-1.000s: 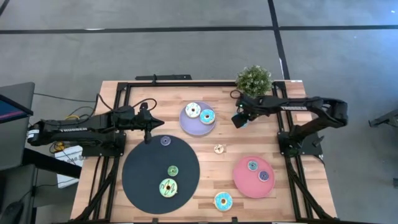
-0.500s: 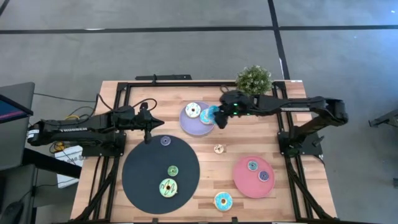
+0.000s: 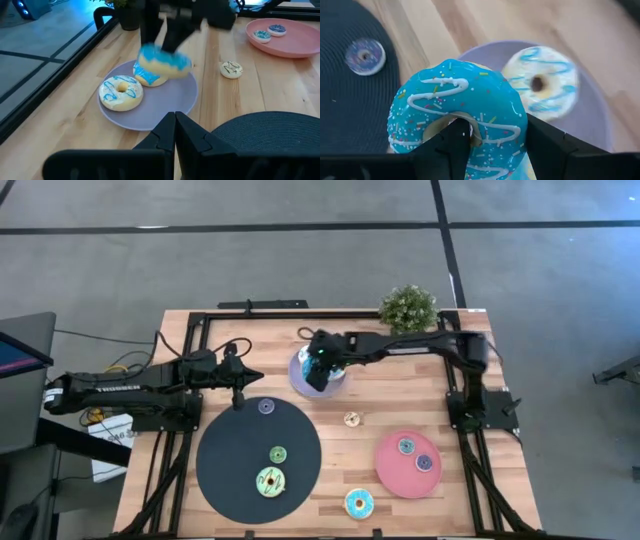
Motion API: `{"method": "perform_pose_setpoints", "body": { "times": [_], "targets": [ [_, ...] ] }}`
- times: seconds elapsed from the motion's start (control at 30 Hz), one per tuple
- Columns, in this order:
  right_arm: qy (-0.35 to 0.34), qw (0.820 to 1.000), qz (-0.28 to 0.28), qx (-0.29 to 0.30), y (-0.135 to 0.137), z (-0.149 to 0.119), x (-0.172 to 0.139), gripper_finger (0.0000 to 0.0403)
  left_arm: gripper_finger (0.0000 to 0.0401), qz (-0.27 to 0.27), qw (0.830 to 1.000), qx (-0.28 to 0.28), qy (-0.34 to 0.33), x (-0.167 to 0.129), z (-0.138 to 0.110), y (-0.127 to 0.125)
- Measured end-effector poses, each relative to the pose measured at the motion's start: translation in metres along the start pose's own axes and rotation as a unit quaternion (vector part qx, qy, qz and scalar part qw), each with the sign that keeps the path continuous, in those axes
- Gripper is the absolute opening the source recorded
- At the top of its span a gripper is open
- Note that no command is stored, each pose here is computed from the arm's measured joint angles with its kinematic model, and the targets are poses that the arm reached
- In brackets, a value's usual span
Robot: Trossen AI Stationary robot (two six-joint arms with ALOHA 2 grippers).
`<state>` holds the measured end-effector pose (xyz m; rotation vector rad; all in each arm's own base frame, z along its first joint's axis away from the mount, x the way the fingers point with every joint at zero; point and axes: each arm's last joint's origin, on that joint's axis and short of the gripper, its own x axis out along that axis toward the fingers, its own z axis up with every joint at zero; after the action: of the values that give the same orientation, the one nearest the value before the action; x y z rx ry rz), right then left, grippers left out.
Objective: Pick & Place donuts
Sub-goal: Put the large blue donut on the purple plate
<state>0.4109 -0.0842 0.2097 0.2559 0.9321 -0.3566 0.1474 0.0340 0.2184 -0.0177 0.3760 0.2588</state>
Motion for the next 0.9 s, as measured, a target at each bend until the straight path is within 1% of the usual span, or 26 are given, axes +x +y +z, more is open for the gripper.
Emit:
{"method": "perform_pose_setpoints", "body": {
  "times": [0.2,0.3,0.33,0.4,0.53,0.67,0.9],
  "targets": [
    [0.038,0.999,-0.006,-0.014,0.009,0.001,0.032,0.0164,0.0000,0.000,1.000,0.000,0.006,0.000,-0.001,0.000],
    [0.054,0.998,-0.009,-0.018,0.010,-0.001,0.040,0.0163,0.0000,-0.001,1.000,-0.001,0.016,0.000,-0.003,0.000],
    [0.049,0.999,-0.008,-0.020,0.012,0.000,0.042,0.0162,0.0000,-0.001,1.000,-0.005,0.016,0.000,-0.003,0.000],
    [0.063,0.998,-0.013,-0.021,0.011,-0.003,0.043,0.0162,0.0000,-0.001,1.000,-0.007,0.017,0.000,-0.003,0.000],
    [0.065,0.997,-0.035,-0.025,0.009,-0.004,0.043,0.0162,0.0000,-0.001,1.000,-0.010,0.020,0.000,-0.004,0.000],
    [0.070,0.996,-0.038,-0.037,0.009,-0.005,0.043,0.0160,0.0000,-0.001,1.000,-0.013,0.020,0.000,-0.004,0.000],
    [0.076,0.996,-0.037,-0.041,0.011,-0.007,0.042,0.0164,0.0000,-0.001,1.000,-0.014,0.021,0.000,-0.004,0.000]
  ]
}}
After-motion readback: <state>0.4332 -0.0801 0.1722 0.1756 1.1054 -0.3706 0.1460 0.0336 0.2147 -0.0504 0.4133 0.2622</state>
